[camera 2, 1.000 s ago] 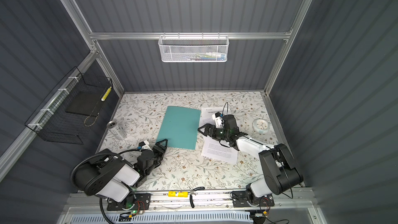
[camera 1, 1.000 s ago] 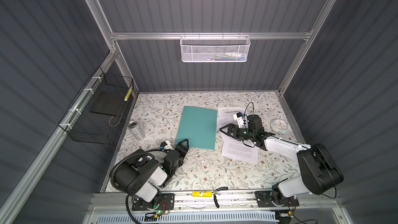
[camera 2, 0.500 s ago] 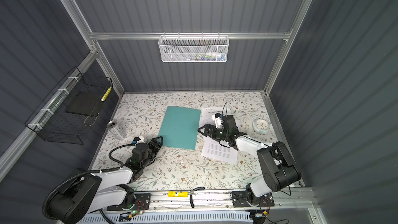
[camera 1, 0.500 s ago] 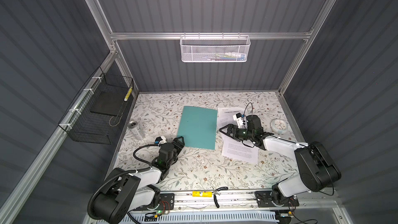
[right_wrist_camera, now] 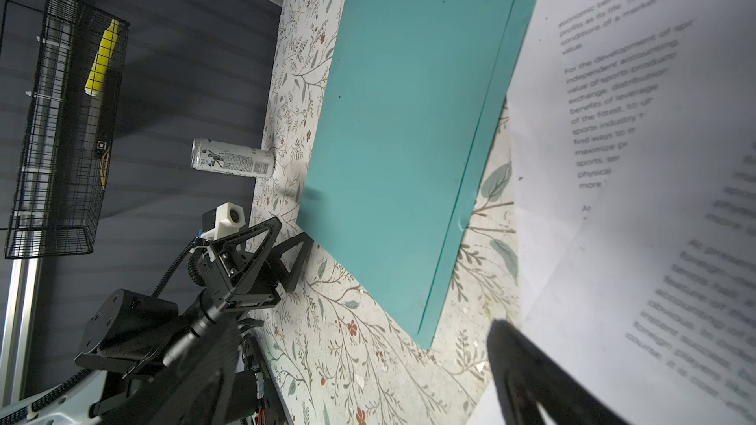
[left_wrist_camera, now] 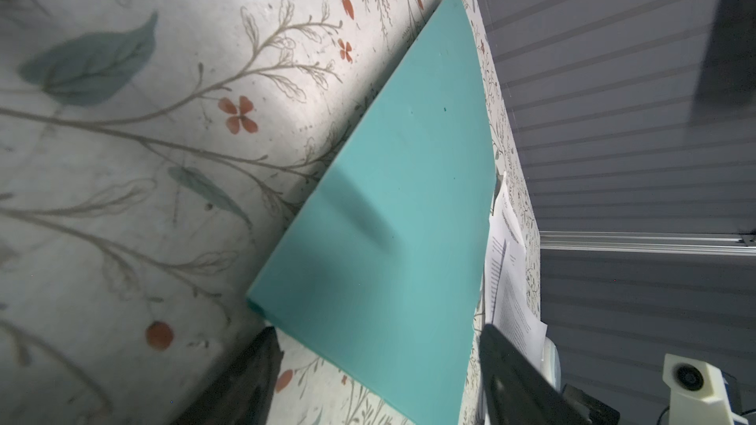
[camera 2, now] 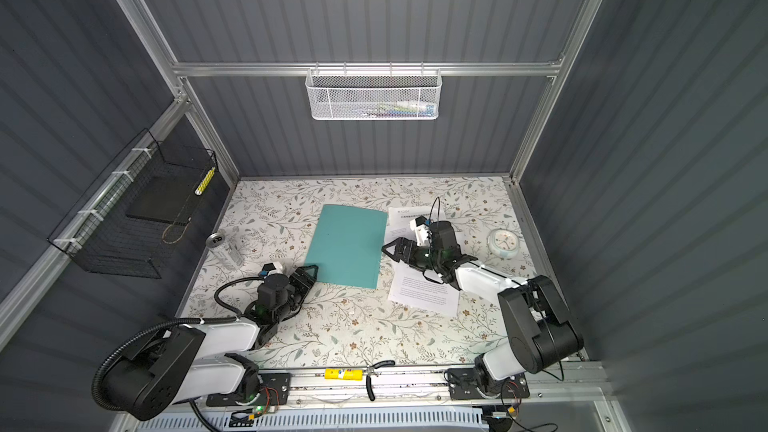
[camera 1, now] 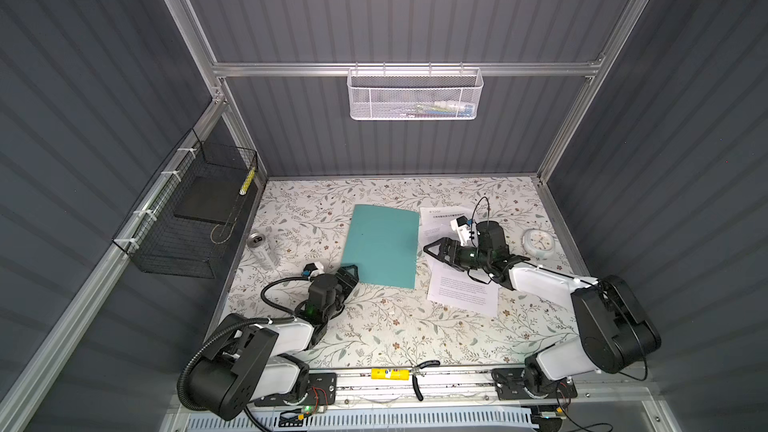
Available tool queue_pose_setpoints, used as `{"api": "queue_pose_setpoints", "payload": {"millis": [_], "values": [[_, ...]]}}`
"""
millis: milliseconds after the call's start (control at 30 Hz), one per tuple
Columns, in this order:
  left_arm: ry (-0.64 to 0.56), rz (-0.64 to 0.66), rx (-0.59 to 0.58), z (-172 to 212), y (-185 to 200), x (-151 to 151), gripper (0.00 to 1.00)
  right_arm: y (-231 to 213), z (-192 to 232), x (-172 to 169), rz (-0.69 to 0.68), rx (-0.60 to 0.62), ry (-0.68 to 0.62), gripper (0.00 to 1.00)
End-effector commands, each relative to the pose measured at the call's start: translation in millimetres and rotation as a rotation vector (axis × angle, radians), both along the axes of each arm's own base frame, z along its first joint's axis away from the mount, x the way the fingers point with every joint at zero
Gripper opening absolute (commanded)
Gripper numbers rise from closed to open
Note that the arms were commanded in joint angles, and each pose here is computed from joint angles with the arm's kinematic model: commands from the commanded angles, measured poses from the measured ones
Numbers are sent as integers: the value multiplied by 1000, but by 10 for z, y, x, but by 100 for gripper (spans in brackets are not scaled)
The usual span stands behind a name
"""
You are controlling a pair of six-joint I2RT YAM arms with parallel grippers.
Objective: Put the files into the folder
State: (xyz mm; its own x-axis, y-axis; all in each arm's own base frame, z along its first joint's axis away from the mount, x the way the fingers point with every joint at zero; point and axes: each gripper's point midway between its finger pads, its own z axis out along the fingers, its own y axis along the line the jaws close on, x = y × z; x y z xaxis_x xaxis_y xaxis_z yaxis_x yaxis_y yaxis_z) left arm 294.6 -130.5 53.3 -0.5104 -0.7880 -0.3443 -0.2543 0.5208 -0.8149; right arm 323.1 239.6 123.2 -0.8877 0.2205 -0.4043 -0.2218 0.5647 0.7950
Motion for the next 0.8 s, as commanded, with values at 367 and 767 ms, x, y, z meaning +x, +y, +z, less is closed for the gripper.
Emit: {"api": "queue_pose_setpoints", "payload": {"millis": [367, 767], "values": [[-78, -26, -81, 77, -128, 213, 75, 21, 108, 18, 6, 10, -39, 96], [-94, -34, -99, 101, -184, 309, 75, 17, 137, 31, 0, 8, -46, 96]]}}
